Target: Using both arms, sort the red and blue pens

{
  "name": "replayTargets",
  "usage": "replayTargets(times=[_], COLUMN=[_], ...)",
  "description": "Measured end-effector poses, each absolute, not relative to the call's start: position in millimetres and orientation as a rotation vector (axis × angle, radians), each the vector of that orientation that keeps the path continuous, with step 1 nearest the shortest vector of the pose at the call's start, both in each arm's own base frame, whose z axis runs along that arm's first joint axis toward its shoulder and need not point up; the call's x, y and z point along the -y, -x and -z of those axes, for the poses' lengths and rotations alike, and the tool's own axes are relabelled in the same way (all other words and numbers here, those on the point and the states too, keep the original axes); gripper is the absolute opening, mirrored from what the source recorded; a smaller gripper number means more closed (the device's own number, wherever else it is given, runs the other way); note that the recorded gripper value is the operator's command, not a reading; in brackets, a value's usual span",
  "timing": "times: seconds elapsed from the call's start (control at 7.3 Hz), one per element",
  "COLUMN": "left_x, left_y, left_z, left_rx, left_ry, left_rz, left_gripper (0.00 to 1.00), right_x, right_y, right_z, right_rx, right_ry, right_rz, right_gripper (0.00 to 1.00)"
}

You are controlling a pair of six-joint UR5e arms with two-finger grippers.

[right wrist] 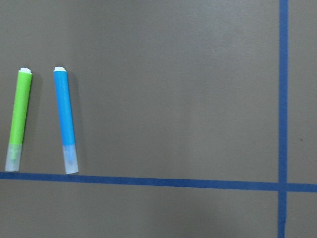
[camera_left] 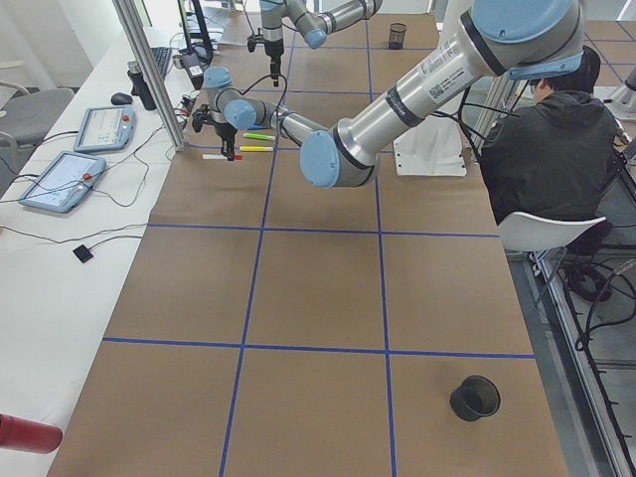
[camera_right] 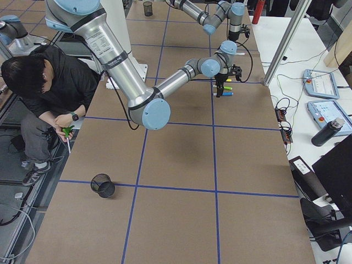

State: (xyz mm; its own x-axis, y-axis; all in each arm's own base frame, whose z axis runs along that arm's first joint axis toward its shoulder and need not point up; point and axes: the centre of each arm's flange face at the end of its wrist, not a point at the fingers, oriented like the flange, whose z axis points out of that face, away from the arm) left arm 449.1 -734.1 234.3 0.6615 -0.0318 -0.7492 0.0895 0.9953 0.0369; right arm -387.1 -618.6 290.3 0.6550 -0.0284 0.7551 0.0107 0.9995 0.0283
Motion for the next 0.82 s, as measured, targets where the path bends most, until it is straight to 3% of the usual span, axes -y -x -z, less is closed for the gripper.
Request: replayTargets(times=[0.55, 0.82], left_x=[734.0, 732.2], left_y=[-428.3, -427.0], left_z=[-228.7, -228.1], left_rx=[-0.869, -0.873], left_ry=[-0.068, -0.072], left_rz=[0.074, 0.073], left_gripper=[0.0, 0.0], right_x=[637.5, 646.4], right_y=[464.4, 496.7], right_z=[-294.4, -284.9], right_rx=[0.811, 0.775], right_ry=[-0.075, -0.086], right_rz=[0.078, 0.084], right_gripper=[0.97, 0.87])
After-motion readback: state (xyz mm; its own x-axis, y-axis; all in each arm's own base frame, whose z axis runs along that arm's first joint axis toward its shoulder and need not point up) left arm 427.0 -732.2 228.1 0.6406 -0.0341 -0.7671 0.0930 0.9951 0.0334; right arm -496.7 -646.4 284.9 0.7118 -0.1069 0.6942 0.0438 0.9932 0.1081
